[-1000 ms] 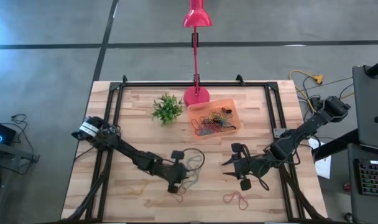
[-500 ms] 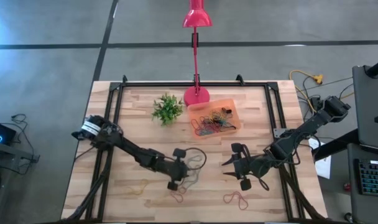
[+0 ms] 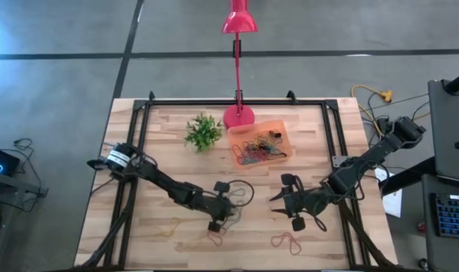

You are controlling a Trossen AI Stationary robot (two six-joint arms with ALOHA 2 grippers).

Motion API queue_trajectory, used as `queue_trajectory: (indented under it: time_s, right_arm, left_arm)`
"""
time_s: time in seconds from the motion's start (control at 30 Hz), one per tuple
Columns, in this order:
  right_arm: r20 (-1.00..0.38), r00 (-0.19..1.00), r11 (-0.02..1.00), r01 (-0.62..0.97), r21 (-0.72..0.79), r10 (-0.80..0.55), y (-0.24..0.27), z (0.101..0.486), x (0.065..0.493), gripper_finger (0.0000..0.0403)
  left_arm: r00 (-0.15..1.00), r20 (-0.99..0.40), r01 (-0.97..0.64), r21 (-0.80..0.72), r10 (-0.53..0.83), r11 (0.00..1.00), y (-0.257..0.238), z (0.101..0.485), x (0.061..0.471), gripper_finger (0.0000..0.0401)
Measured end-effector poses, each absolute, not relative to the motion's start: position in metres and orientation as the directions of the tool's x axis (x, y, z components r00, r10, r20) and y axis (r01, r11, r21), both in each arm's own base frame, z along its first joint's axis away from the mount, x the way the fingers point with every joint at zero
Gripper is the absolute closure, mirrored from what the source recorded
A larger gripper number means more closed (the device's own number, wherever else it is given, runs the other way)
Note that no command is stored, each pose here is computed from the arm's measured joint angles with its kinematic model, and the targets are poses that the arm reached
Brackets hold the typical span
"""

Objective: Pick and place rubber bands into bin
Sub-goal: Put the blue rubberband into the orange container

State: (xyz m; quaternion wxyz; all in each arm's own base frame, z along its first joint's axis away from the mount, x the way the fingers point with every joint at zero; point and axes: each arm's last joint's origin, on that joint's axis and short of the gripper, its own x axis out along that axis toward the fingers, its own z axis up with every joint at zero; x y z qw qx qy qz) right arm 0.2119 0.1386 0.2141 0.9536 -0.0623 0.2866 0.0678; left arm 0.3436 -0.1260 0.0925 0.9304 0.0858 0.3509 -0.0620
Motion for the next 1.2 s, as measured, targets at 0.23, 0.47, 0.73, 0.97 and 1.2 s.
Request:
queue_trajectory:
  time_s: [0.23,0.47,0.73,0.97,1.2]
  right_arm:
    - [-0.555,0.827,0.983,-0.164,-0.079,0.093,0.139,0.214,0.212,0.0255]
    - [-0.554,0.827,0.984,-0.164,-0.077,0.094,0.139,0.214,0.212,0.0255]
    - [-0.554,0.827,0.984,-0.163,-0.077,0.094,0.139,0.214,0.212,0.0255]
    - [-0.555,0.827,0.984,-0.163,-0.077,0.094,0.139,0.214,0.212,0.0255]
    - [-0.556,0.826,0.983,-0.163,-0.078,0.093,0.138,0.213,0.212,0.0255]
  left_arm:
    - [0.748,-0.663,0.139,0.122,-0.024,0.983,-0.115,0.094,0.347,0.03]
    - [0.746,-0.666,0.096,0.126,0.012,0.987,-0.102,0.093,0.35,0.03]
    - [0.751,-0.653,0.032,0.179,0.094,0.983,-0.093,0.093,0.352,0.03]
    - [0.751,-0.647,0.017,0.216,0.131,0.976,-0.089,0.093,0.352,0.03]
    - [0.742,-0.656,-0.015,0.189,0.138,0.982,-0.08,0.092,0.354,0.03]
